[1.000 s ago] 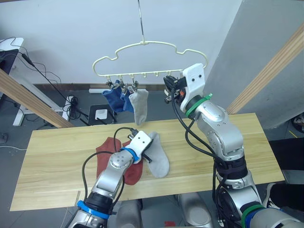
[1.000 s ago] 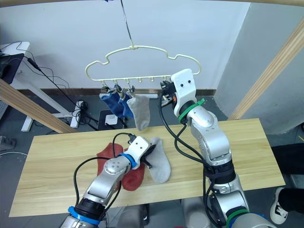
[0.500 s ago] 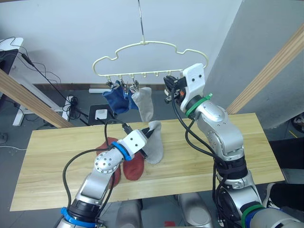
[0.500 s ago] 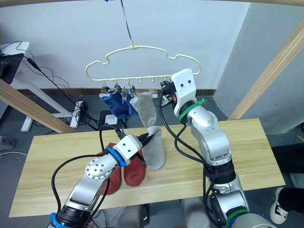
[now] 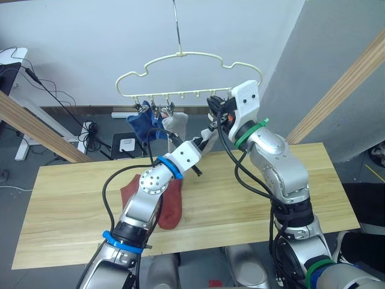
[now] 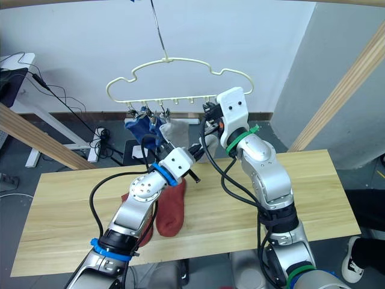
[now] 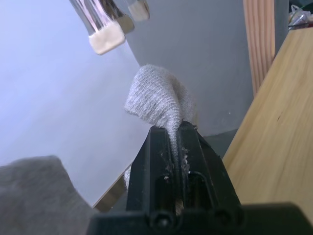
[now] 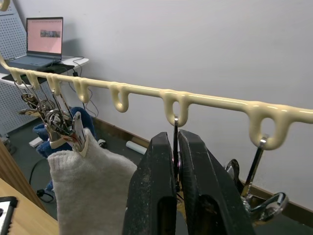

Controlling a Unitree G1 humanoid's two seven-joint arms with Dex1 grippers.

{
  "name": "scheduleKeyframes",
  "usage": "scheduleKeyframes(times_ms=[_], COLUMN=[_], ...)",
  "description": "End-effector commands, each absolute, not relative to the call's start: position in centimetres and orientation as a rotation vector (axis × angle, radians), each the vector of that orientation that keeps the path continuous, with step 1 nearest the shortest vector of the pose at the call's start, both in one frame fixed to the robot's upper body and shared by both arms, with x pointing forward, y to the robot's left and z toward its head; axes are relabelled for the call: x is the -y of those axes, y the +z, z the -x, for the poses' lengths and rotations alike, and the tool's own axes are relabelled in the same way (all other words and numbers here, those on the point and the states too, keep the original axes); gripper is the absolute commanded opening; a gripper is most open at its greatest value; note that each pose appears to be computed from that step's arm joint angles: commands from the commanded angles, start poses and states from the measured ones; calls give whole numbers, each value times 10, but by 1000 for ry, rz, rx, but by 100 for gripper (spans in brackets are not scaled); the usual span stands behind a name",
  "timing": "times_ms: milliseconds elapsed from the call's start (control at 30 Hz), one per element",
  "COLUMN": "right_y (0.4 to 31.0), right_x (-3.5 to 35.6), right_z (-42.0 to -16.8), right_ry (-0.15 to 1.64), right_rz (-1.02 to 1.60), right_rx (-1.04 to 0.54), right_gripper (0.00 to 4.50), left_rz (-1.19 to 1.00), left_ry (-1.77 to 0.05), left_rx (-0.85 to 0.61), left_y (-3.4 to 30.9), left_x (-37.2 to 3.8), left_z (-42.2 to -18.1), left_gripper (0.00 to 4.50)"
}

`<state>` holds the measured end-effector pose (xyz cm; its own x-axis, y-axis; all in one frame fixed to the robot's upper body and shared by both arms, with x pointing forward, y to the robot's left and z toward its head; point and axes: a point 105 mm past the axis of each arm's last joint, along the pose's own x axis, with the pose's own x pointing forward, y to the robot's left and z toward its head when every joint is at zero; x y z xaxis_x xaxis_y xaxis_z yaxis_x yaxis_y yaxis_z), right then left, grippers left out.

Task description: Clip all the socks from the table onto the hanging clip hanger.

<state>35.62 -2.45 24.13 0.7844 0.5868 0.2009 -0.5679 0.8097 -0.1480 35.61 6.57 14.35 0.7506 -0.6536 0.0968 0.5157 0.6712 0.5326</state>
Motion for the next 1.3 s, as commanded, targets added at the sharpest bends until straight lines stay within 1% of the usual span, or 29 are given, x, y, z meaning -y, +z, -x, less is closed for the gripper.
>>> scheduleKeyframes(times_ms=[33, 167, 367, 533, 1000, 1300], right_y=[256, 255, 254, 252, 249, 247], right_x=[19, 17, 16, 16, 16, 17], right_z=[-347, -345, -344, -344, -344, -345], right_ry=[652, 662, 663, 664, 662, 655], right_rz=[74, 70, 70, 73, 124, 132], right_rx=[304, 298, 293, 290, 298, 292], right_gripper=[0, 0, 0, 0, 0, 0], left_rz=[-532, -569, -600, -591, -565, -548], left_ry=[-686, -709, -734, -707, -630, -608], left_rx=[344, 373, 403, 427, 510, 531], left_y=[154, 160, 165, 174, 190, 194], left_x=[-57, -49, -46, -49, -59, -60], left_z=[-360, -365, -366, -370, -368, -368], left_gripper=[2, 2, 2, 2, 2, 2])
